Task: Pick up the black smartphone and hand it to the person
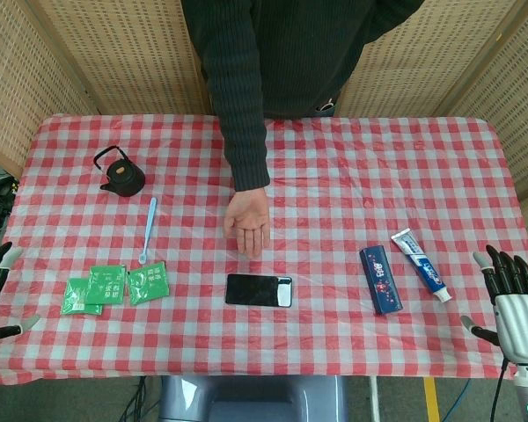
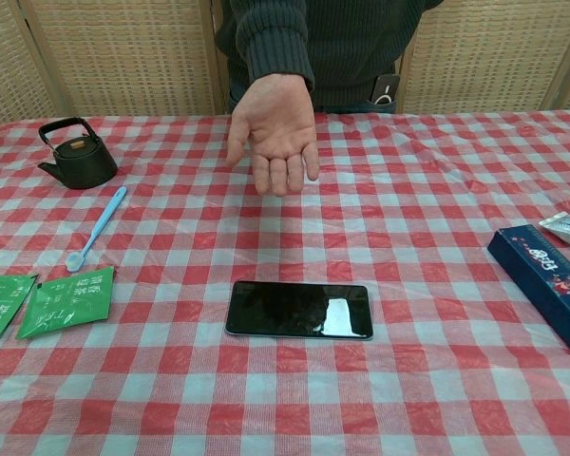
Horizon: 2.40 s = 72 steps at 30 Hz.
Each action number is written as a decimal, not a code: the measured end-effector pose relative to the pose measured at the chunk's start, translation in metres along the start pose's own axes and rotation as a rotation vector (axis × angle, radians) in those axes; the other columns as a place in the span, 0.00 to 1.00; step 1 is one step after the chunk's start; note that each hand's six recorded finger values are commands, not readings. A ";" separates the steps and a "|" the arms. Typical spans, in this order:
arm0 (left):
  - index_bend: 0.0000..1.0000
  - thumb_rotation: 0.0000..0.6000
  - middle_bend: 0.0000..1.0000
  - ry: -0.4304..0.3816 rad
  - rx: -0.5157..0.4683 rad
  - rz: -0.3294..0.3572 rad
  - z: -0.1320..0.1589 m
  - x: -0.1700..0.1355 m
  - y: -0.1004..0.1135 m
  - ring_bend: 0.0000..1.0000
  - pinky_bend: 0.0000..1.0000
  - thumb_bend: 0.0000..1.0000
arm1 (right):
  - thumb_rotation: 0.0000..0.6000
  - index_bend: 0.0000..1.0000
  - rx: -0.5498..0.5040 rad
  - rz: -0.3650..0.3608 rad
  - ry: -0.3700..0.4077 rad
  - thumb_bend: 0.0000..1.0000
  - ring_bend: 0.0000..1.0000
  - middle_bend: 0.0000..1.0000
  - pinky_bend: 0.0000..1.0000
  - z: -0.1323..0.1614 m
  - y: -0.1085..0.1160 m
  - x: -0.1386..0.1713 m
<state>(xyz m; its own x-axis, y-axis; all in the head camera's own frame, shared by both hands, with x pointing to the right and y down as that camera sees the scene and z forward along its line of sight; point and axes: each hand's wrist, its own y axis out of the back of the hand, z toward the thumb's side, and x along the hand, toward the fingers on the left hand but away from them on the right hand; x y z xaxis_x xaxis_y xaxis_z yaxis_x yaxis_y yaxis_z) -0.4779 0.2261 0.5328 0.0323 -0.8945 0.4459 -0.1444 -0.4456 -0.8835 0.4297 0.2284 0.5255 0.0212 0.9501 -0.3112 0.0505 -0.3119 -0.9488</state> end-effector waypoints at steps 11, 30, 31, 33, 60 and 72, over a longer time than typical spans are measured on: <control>0.00 1.00 0.00 -0.020 0.011 -0.021 0.007 0.005 -0.007 0.00 0.00 0.00 | 1.00 0.05 -0.006 0.002 -0.010 0.00 0.00 0.00 0.00 -0.002 0.000 -0.001; 0.00 1.00 0.00 -0.484 0.018 -0.329 0.179 0.098 -0.104 0.00 0.00 0.00 | 1.00 0.06 0.000 0.013 -0.045 0.00 0.00 0.00 0.00 -0.012 -0.002 -0.008; 0.00 1.00 0.00 -0.507 0.019 -0.342 0.194 0.104 -0.109 0.00 0.00 0.00 | 1.00 0.06 0.002 0.015 -0.047 0.00 0.00 0.00 0.00 -0.013 -0.003 -0.008; 0.00 1.00 0.00 -0.533 0.017 -0.364 0.213 0.112 -0.117 0.00 0.00 0.00 | 1.00 0.06 0.009 0.016 -0.054 0.00 0.00 0.00 0.00 -0.014 -0.004 -0.009; 0.00 1.00 0.00 -0.557 0.075 -0.521 0.332 0.140 -0.185 0.01 0.04 0.00 | 1.00 0.06 0.012 0.028 -0.111 0.00 0.00 0.00 0.00 -0.028 -0.005 -0.013; 0.16 1.00 0.11 -0.551 0.072 -0.485 0.349 0.140 -0.187 0.21 0.33 0.00 | 1.00 0.06 0.003 0.030 -0.114 0.00 0.00 0.00 0.00 -0.031 -0.005 -0.014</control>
<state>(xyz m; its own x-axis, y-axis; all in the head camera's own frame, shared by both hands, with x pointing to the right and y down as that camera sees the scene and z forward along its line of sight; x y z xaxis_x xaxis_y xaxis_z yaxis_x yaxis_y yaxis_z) -0.1011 0.1718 0.7103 0.5713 -0.4761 0.6686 0.0769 -0.7800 -0.6211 0.4597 0.2163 0.5364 -0.0906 0.9348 -0.3435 0.0486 -0.3403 -0.9390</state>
